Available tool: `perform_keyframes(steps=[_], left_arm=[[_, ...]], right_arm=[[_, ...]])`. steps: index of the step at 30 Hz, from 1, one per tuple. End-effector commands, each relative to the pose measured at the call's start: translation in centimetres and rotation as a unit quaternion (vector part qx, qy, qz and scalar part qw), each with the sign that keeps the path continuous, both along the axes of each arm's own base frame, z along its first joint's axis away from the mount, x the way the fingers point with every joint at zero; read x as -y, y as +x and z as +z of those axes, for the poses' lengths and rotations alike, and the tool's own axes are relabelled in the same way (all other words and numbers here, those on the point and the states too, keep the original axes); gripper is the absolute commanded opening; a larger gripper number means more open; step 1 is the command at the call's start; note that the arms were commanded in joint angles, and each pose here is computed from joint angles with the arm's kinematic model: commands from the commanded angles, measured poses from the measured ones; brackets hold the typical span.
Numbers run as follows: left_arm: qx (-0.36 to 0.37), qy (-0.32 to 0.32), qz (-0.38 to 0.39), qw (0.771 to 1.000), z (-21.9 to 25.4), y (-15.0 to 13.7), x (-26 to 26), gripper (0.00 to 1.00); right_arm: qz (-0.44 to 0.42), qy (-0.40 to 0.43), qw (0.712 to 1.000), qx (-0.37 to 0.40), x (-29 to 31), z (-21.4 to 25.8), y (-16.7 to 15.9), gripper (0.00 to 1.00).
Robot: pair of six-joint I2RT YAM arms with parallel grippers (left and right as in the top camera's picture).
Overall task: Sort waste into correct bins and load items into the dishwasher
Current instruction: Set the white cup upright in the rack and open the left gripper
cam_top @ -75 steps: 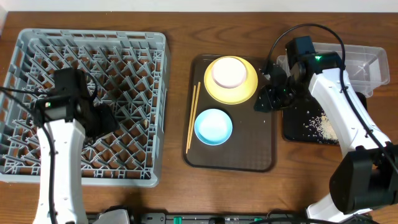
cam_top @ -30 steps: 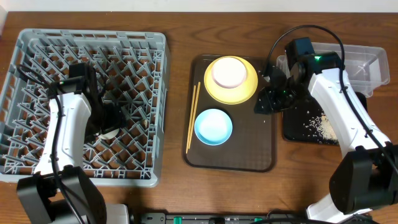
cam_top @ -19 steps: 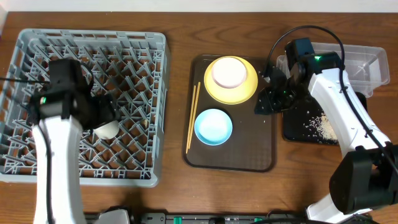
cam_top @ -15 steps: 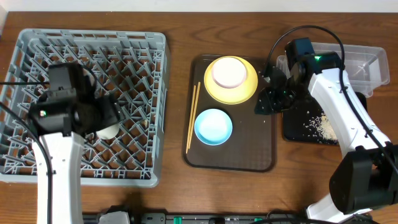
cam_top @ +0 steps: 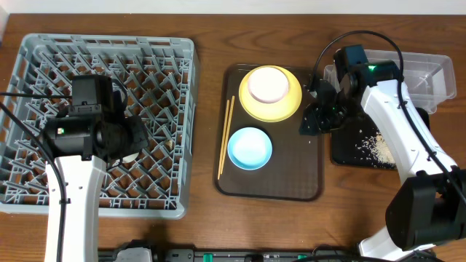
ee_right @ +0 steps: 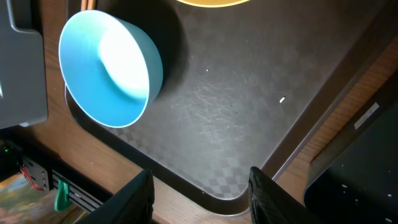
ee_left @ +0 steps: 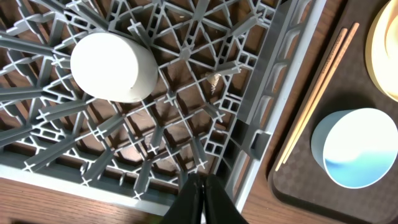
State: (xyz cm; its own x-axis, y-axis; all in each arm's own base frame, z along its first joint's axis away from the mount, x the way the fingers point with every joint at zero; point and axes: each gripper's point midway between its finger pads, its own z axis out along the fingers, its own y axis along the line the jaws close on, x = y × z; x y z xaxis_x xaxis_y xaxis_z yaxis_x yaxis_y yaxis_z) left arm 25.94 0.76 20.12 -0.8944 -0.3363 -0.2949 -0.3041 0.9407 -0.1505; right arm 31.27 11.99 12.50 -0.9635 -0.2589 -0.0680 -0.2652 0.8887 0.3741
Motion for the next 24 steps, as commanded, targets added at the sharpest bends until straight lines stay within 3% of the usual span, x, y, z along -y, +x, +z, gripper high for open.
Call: perform_keyframes(steps=[1,24], left_arm=[[-0.003,0.001,-0.004,1.000,-0.04,0.04,0.06,0.06],[-0.025,-0.017,0.048,0.998,-0.38,-0.78,0.11,0.06]], right_arm=[[0.013,0.002,1.000,0.010,-0.46,0.44,0.02,0.47],[0.013,0.001,1.000,0.006,-0.42,0.43,-0.17,0.47]])
